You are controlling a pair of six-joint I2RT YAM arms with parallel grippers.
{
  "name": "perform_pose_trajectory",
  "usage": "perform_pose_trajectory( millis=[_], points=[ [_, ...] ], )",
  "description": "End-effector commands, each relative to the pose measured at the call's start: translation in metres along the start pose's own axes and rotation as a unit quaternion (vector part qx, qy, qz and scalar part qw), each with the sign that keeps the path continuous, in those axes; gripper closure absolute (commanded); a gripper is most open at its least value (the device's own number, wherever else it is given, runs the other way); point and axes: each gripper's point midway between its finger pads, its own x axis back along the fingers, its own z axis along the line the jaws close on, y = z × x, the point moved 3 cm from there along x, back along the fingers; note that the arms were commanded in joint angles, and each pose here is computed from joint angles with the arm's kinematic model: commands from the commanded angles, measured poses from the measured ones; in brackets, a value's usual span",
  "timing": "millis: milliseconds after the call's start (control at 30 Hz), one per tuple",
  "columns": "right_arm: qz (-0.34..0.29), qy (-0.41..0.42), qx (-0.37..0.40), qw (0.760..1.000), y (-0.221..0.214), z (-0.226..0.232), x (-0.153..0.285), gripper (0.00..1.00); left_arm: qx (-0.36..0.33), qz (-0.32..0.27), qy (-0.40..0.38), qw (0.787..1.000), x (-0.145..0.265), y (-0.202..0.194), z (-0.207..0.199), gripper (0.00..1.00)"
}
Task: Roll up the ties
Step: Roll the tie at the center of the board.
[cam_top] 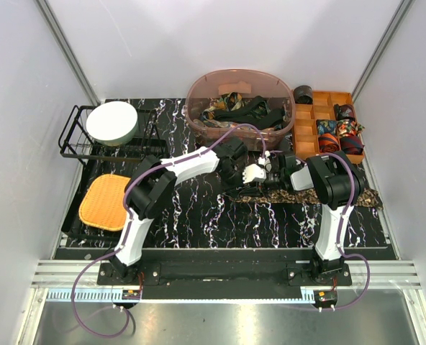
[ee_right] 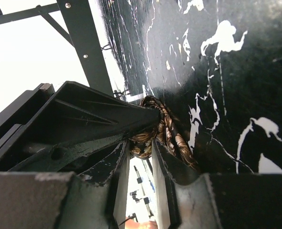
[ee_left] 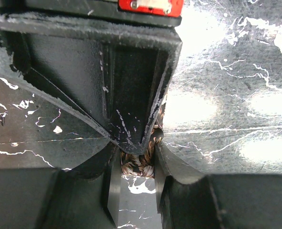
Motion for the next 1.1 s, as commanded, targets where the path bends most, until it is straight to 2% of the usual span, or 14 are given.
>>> perform_pose_trajectory(
  millis=[0, 133, 267, 433, 600, 833, 867, 933, 967, 1000, 1067],
  points=[
    [-0.012, -0.006, 0.050, 0.999, 0.009, 0.013, -0.009, 0.69, 0.056, 0.087, -0.095, 0.990, -0.051, -0.062, -0.039, 0.90],
    [-0.009, -0.002, 0.054, 0.998, 0.008, 0.017, -0.009, 0.72, 0.057, 0.088, -0.097, 0.990, -0.052, -0.063, -0.039, 0.90],
    [0.002, -0.027, 0.046, 0.999, 0.003, 0.010, -0.009, 1.00, 0.056, 0.090, -0.093, 0.990, -0.052, -0.062, -0.038, 0.89],
    [0.008, -0.086, 0.056, 0.995, 0.001, -0.008, -0.005, 1.00, 0.061, 0.085, -0.079, 0.991, -0.052, -0.061, -0.033, 0.71],
    [0.002, -0.147, 0.058, 0.987, 0.001, -0.026, 0.003, 1.00, 0.073, 0.042, -0.061, 0.995, -0.047, -0.057, -0.025, 0.52],
    [-0.002, -0.195, 0.065, 0.979, 0.005, -0.039, 0.007, 1.00, 0.078, -0.063, -0.033, 0.994, -0.035, -0.046, -0.013, 0.37],
    [-0.003, -0.204, 0.069, 0.977, 0.005, -0.042, 0.008, 1.00, 0.055, -0.126, -0.010, 0.990, -0.023, -0.028, 0.001, 0.34],
    [-0.005, -0.210, 0.070, 0.975, 0.005, -0.042, 0.010, 1.00, 0.059, -0.164, -0.008, 0.985, -0.020, -0.038, -0.007, 0.28],
    [-0.007, -0.216, 0.073, 0.974, 0.006, -0.044, 0.011, 1.00, 0.025, -0.221, 0.032, 0.974, -0.004, -0.019, 0.008, 0.27],
    [-0.008, -0.218, 0.075, 0.973, 0.006, -0.044, 0.011, 1.00, 0.039, -0.229, 0.032, 0.972, -0.009, -0.030, 0.001, 0.25],
    [-0.011, -0.228, 0.074, 0.971, 0.007, -0.046, 0.013, 1.00, 0.021, -0.271, 0.064, 0.960, -0.002, -0.019, 0.011, 0.25]
  ],
)
